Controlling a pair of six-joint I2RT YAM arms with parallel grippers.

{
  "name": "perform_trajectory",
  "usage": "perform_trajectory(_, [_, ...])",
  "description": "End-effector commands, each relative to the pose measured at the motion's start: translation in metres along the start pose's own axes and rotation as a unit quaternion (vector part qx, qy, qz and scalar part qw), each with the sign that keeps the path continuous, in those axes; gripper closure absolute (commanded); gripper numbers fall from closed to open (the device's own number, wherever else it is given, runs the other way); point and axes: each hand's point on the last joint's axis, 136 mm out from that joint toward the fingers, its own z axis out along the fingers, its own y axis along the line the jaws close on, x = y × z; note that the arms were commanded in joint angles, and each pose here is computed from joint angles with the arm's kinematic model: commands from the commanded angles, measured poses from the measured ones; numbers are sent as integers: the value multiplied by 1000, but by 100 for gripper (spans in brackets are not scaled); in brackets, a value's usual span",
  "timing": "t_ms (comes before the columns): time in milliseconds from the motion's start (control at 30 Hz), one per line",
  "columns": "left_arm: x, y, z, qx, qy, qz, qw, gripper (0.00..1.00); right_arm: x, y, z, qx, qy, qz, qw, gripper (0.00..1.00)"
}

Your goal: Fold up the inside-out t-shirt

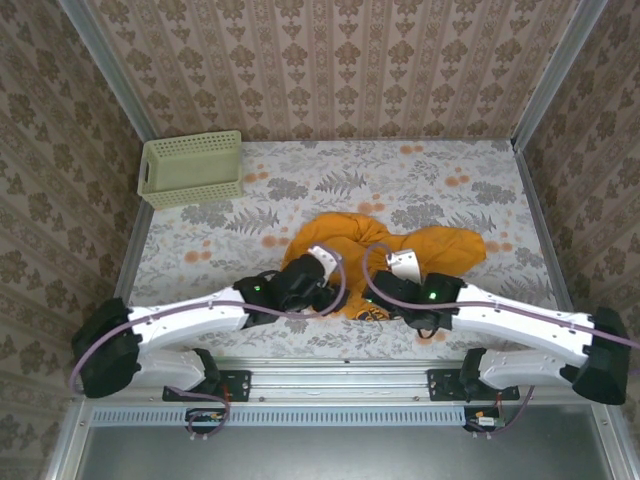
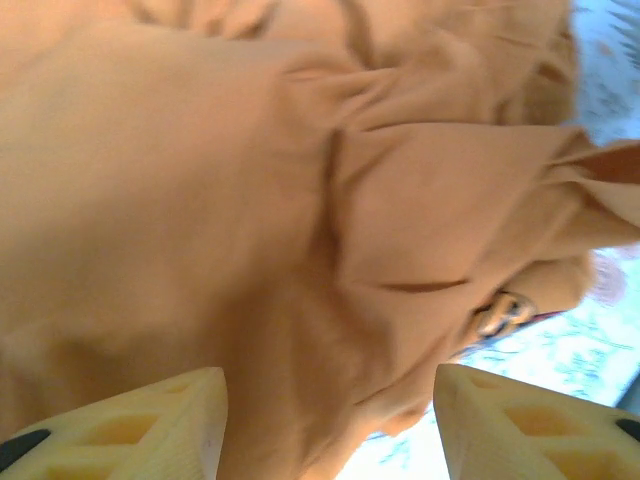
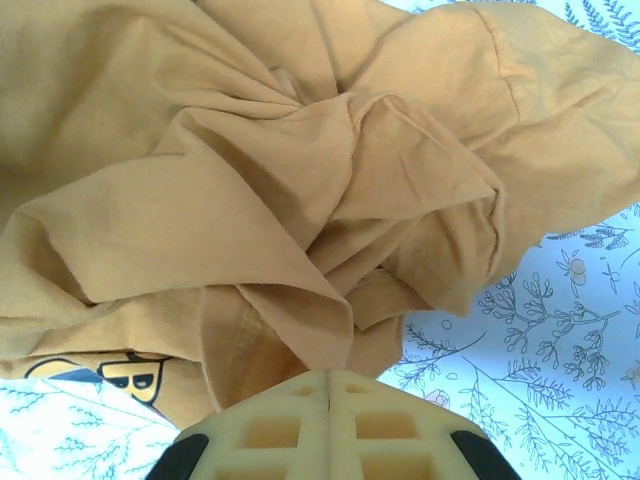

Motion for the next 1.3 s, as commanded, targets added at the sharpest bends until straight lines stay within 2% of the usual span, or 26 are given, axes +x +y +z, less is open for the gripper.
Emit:
perform_trajectory(0, [-12, -41, 11, 39, 2, 74, 996, 42, 6, -12, -1, -3, -9, 0, 1000, 100])
perform_trajectory(100, [-6, -51, 30, 31, 32, 97, 994, 41, 11, -16, 0, -13, -10, 17, 1000, 100])
perform_trajectory(200, [0, -46, 48, 4, 56, 97, 994, 43, 15, -19, 4, -17, -8, 32, 999, 100])
perform_trajectory(333, [6, -45, 62, -4, 77, 100, 992, 50, 21, -26, 11, -10, -1, 56, 998, 100])
perform_trajectory(533, [17, -41, 76, -10, 101, 96, 990, 76, 22, -29, 15, -22, -2, 74, 997, 100])
perform_trajectory(600, [16, -38, 75, -9, 94, 87, 992, 86, 25, -32, 19, -15, 4, 75, 997, 100])
perform_trajectory(733, [3, -26, 66, 9, 62, 35, 997, 100, 35, -34, 32, -13, 22, 78, 997, 100])
perform_trajectory(900, [-17, -15, 53, 64, 16, -39, 997, 100, 37, -28, 36, -26, 25, 76, 996, 100])
perform_trajectory(1000, [-23, -14, 51, 90, 8, -58, 994, 100, 27, -13, 28, -71, 15, 72, 995, 98])
perform_trajectory(1167, [-27, -18, 52, 112, 6, -63, 992, 100, 2, 30, -5, -199, -27, 66, 977, 81])
perform_trajectory(1267, [-26, -18, 52, 114, 4, -64, 991, 100, -5, 48, -14, -232, -38, 68, 970, 74])
